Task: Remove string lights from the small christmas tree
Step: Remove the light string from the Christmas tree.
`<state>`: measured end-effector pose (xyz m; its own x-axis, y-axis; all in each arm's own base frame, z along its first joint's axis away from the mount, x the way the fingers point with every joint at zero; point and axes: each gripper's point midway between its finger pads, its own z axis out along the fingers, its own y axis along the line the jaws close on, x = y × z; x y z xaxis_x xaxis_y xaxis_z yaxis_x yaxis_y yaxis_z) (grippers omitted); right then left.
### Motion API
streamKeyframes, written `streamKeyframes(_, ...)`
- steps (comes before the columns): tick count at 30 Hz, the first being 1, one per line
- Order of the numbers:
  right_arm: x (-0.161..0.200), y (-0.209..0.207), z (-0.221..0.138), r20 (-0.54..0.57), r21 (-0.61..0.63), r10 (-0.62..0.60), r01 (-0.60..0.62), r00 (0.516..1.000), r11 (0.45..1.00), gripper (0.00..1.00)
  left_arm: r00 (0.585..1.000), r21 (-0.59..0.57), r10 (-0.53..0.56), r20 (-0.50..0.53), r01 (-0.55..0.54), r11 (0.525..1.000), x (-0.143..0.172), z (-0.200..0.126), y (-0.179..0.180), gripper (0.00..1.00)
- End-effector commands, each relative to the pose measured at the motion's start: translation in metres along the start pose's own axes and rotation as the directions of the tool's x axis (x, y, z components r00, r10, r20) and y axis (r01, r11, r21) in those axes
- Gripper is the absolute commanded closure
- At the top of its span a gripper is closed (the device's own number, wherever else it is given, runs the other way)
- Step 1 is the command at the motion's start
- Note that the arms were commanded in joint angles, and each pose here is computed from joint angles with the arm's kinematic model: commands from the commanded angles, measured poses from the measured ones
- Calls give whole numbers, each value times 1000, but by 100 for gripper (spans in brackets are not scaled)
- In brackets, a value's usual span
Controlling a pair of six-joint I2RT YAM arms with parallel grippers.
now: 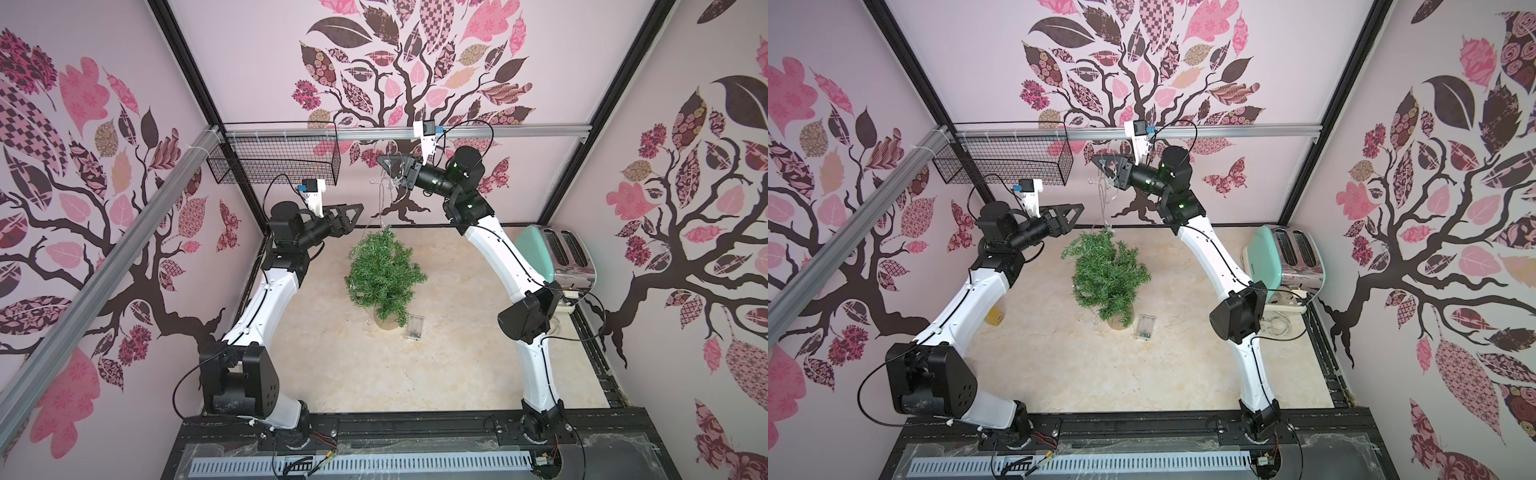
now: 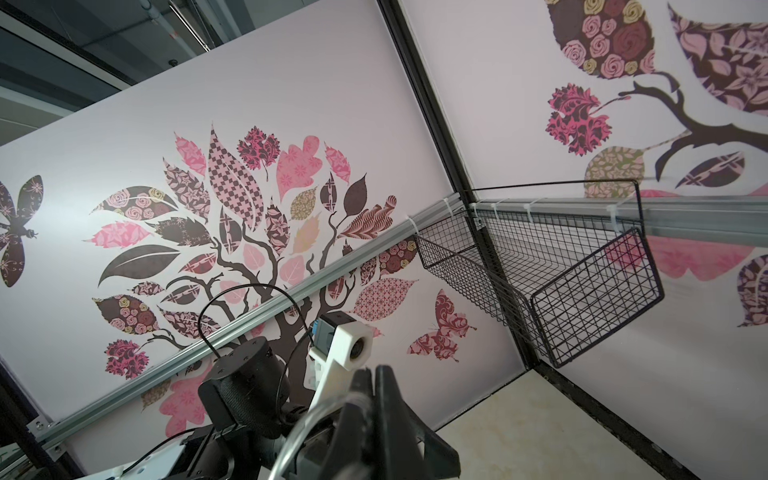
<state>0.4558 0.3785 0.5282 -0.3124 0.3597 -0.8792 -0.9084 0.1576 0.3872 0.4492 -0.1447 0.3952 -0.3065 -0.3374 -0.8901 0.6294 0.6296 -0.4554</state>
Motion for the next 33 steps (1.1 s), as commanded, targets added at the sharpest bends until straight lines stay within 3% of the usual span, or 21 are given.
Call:
streamKeyframes(1, -12, 9, 0, 20, -21, -13, 13, 1000, 1000, 100, 997, 114, 77, 24, -79, 990, -11, -1, -31, 22)
streamKeyframes(12, -12, 11, 0, 21, -37, -3, 4, 1000, 999, 100, 990, 206, 139, -29, -130, 970, 4, 39, -63, 23)
streamKeyframes(33, -25, 55, -10, 47, -166, 17, -9, 999, 986, 100, 989, -87, 145, -39, -147, 985, -9, 89, 20, 25)
